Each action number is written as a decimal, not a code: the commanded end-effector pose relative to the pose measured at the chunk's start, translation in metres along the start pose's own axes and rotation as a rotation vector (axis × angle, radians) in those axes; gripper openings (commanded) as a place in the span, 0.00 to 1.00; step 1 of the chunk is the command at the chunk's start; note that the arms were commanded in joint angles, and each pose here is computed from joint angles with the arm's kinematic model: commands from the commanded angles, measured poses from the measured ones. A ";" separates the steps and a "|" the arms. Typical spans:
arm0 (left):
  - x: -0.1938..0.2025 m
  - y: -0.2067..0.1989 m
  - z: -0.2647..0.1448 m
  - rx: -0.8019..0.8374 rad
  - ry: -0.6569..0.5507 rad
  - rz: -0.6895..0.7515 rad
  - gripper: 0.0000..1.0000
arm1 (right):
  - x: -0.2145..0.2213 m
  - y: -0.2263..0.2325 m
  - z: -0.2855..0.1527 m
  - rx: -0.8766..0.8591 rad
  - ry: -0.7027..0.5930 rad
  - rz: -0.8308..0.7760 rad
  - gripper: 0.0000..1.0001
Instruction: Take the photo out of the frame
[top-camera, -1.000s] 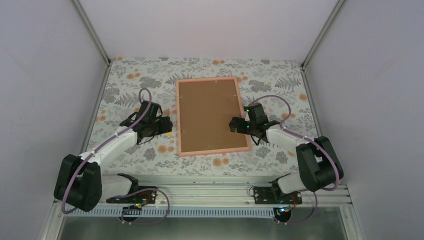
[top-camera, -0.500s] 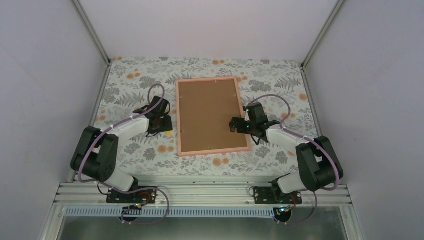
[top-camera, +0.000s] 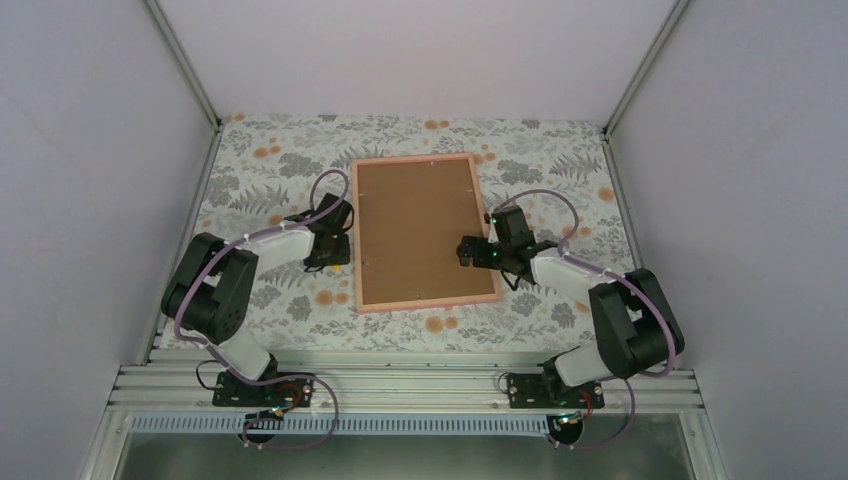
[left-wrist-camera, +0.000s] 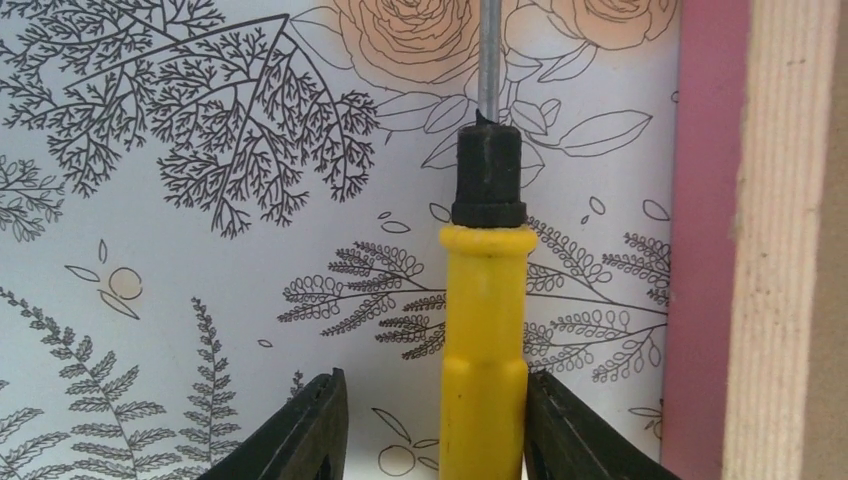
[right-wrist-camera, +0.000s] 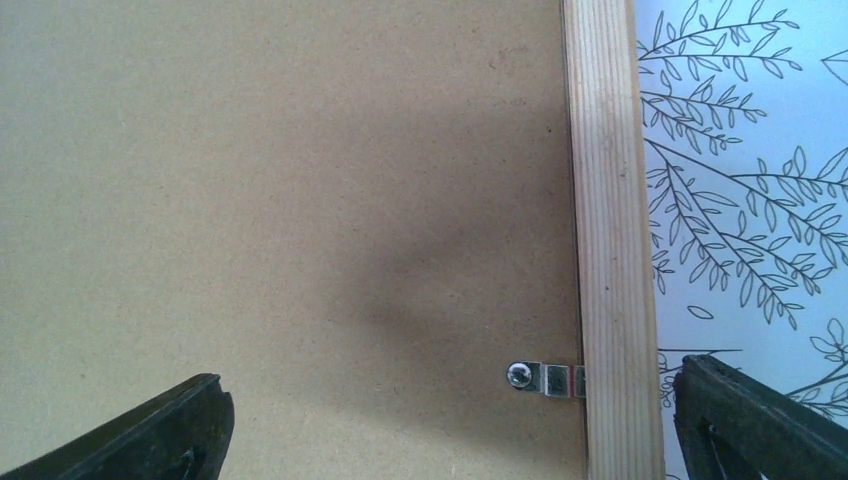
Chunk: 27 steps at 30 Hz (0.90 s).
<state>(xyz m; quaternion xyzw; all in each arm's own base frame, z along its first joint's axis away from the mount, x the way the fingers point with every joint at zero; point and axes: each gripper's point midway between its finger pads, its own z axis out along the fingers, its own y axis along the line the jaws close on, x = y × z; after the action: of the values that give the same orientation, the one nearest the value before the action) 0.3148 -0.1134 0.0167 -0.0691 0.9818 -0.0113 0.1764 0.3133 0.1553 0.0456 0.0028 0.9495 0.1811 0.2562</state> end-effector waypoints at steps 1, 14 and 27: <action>-0.005 -0.006 0.002 -0.003 -0.014 0.021 0.42 | 0.001 0.003 0.004 -0.025 0.008 -0.017 1.00; -0.002 -0.002 -0.008 -0.002 -0.028 0.021 0.16 | 0.008 0.015 0.009 -0.075 0.035 -0.031 1.00; -0.015 0.002 -0.045 0.007 -0.099 0.017 0.12 | 0.013 0.054 0.019 -0.175 0.060 -0.061 1.00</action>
<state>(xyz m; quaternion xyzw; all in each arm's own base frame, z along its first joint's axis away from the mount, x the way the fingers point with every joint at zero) 0.3132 -0.1111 0.0482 -0.0661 0.9751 -0.0139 0.2111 0.3087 0.1850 0.0376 -0.0336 0.9463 0.2118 0.2419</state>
